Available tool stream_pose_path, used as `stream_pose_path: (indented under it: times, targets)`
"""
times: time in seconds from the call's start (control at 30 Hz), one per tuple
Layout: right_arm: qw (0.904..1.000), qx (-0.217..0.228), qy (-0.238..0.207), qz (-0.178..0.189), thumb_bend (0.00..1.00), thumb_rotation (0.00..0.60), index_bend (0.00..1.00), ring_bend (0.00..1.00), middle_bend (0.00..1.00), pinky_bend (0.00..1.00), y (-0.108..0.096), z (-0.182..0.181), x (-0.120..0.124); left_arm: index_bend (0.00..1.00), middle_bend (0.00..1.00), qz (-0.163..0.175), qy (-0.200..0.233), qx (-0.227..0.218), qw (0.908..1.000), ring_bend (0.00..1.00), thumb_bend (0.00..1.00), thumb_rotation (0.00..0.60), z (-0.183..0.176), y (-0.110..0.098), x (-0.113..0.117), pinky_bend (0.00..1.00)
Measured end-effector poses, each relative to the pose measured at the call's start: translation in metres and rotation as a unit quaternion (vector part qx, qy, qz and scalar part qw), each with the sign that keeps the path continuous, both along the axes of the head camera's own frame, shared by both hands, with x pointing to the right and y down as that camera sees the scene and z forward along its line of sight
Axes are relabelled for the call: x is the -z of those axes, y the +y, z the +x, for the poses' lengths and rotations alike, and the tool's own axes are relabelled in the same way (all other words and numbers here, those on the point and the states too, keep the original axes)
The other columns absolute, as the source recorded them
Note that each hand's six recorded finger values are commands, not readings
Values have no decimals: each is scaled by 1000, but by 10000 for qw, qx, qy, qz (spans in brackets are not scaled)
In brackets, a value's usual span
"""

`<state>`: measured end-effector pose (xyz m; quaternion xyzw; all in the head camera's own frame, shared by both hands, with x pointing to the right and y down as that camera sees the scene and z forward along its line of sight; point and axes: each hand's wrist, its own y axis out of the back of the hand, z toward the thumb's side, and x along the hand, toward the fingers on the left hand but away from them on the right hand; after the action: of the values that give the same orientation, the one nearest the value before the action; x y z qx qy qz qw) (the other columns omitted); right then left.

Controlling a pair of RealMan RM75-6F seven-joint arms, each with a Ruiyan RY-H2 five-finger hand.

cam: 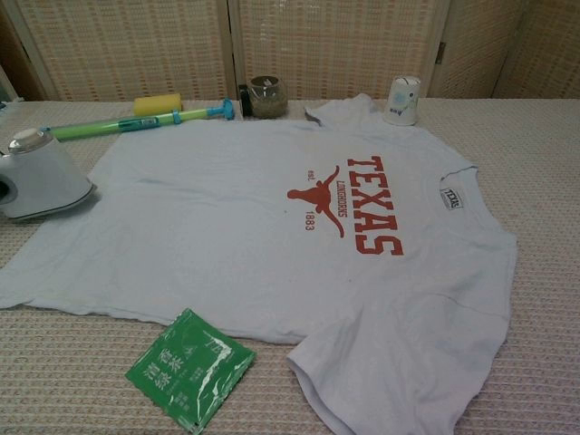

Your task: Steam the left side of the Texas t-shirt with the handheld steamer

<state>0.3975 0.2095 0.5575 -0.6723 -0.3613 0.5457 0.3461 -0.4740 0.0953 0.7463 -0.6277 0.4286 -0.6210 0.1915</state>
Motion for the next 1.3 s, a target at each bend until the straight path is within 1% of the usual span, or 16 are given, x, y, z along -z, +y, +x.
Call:
stream_pose_path:
  times: [0.07, 0.2, 0.23, 0.3, 0.33, 0.37, 0.43, 0.5, 0.53, 0.57, 0.67, 0.73, 0.83, 0.97, 1.13, 1.3]
  targets:
    - [9998, 151, -73, -94, 155, 497, 0, 0, 3, 148, -1, -9, -6, 821, 995, 104, 120, -85, 9998, 826, 576, 600, 3, -2, 4, 675]
    - [9978, 539, -230, -316, 167, 497, 0, 0, 5, 135, -3, -31, -19, 821, 995, 400, 320, -393, 9979, 826, 569, 600, 14, -7, 16, 675]
    - [9964, 697, -291, -392, 191, 498, 0, 0, 5, 114, -4, -40, -23, 821, 995, 456, 380, -456, 9972, 826, 566, 600, 18, -8, 19, 675]
    - [9934, 942, -386, -522, 273, 488, 0, 0, 3, 47, -7, -54, -31, 821, 994, 553, 516, -609, 9953, 826, 564, 600, 26, -9, 24, 675]
    - [9909, 1111, -453, -617, 332, 460, 0, 0, 1, 18, -9, -64, -37, 821, 995, 586, 565, -673, 9944, 827, 563, 600, 30, -9, 26, 675]
    - [9886, 1241, -507, -691, 402, 414, 0, 0, 0, 4, -10, -72, -41, 821, 995, 612, 612, -728, 9936, 827, 563, 600, 34, -9, 27, 675]
    - [9821, 1542, -639, -874, 526, 305, 0, 0, 0, 0, -14, -93, -53, 821, 997, 641, 720, -828, 9919, 826, 562, 600, 42, -9, 31, 675]
    - [9754, 1788, -756, -1045, 625, 236, 0, 0, 0, 0, -17, -111, -63, 821, 997, 665, 824, -934, 9900, 826, 561, 600, 51, -9, 34, 674]
    - [9703, 1949, -832, -1162, 672, 213, 0, 0, 0, 0, -19, -124, -71, 821, 997, 674, 866, -983, 9891, 826, 561, 600, 54, -9, 36, 675]
    - [9663, 2067, -891, -1249, 707, 199, 0, 0, 0, 0, -20, -135, -76, 821, 997, 683, 903, -1034, 9882, 826, 561, 600, 58, -9, 37, 675]
    - [9523, 2400, -1107, -1524, 806, 193, 0, 0, 0, 0, -24, -170, -95, 821, 998, 701, 992, -1201, 9853, 826, 560, 600, 70, -9, 43, 675]
    - [9449, 2553, -1230, -1641, 847, 192, 0, 0, 0, 0, -27, -190, -107, 820, 998, 708, 1041, -1294, 9836, 827, 561, 600, 77, -9, 46, 675]
    - [9380, 2696, -1321, -1735, 863, 190, 0, 0, 0, 0, -30, -210, -120, 821, 997, 711, 1069, -1442, 9812, 826, 559, 600, 87, -11, 49, 675]
    - [9318, 2837, -1351, -1818, 863, 192, 0, 0, 0, 0, -30, -226, -133, 821, 998, 691, 1086, -1650, 9779, 827, 559, 600, 101, -12, 48, 675]
    - [9271, 2906, -1361, -1935, 862, 190, 0, 0, 0, 0, -24, -234, -143, 821, 998, 649, 1111, -1950, 9723, 826, 557, 600, 121, -9, 44, 675]
    - [9239, 2989, -1289, -2011, 865, 191, 0, 0, 0, 0, -15, -234, -152, 821, 998, 689, 1008, -2344, 9644, 827, 557, 600, 143, -8, 39, 675]
